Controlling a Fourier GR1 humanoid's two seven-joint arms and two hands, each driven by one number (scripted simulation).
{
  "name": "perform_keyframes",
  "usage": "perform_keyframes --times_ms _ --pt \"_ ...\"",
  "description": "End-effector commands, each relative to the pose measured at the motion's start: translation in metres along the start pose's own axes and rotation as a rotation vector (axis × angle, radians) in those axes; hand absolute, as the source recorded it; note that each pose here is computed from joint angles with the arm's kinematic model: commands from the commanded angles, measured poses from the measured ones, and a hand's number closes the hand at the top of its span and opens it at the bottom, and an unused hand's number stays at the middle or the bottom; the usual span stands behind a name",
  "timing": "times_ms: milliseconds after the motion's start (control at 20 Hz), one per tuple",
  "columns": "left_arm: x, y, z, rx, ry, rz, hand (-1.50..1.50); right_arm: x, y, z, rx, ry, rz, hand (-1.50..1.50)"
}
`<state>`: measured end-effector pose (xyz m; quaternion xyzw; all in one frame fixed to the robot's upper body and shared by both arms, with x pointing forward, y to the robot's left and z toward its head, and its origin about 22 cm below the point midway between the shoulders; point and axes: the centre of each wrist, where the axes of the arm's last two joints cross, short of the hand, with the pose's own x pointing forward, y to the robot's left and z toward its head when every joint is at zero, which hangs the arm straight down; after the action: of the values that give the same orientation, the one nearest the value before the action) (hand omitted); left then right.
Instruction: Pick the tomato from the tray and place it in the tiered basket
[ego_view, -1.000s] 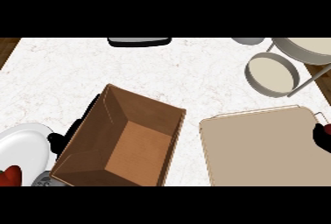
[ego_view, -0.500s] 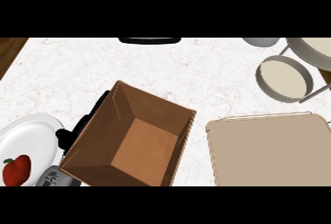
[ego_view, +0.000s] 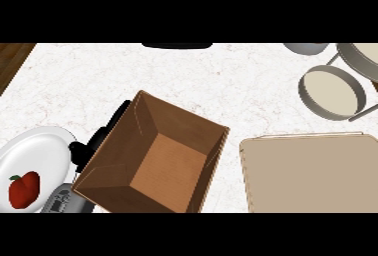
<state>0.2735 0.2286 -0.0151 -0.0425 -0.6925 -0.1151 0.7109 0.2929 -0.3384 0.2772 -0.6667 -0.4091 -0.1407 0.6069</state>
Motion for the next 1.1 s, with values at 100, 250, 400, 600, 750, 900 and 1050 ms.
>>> perform_keyframes --times_ms 100,250,400,600,750,900,1050 --pt "-0.007 -0.003 0.001 -0.022 -0.003 0.01 0.0 0.045 0.017 -0.048 0.104 0.174 0.031 1.5" --pt "-0.01 0.004 0.01 0.0 -0.005 0.002 0.0 0.038 0.052 -0.054 0.126 0.17 0.062 1.5" --pt "-0.002 -0.002 -0.004 -0.009 -0.021 0.017 0.0 0.051 0.056 -0.08 0.145 0.169 0.036 1.5" --pt "-0.004 0.0 0.004 -0.016 -0.016 0.003 0.0 0.054 0.082 -0.086 0.163 0.169 0.033 1.5" --pt "0.002 0.002 -0.01 -0.005 -0.011 0.001 0.0 0.059 0.092 -0.086 0.186 0.158 0.029 1.5" --pt "-0.001 -0.007 -0.003 -0.004 -0.009 0.013 0.0 0.045 0.111 -0.088 0.207 0.174 -0.05 1.5" --pt "0.008 0.001 -0.01 -0.02 -0.004 0.01 0.0 0.056 0.12 -0.078 0.224 0.196 -0.106 1.5"
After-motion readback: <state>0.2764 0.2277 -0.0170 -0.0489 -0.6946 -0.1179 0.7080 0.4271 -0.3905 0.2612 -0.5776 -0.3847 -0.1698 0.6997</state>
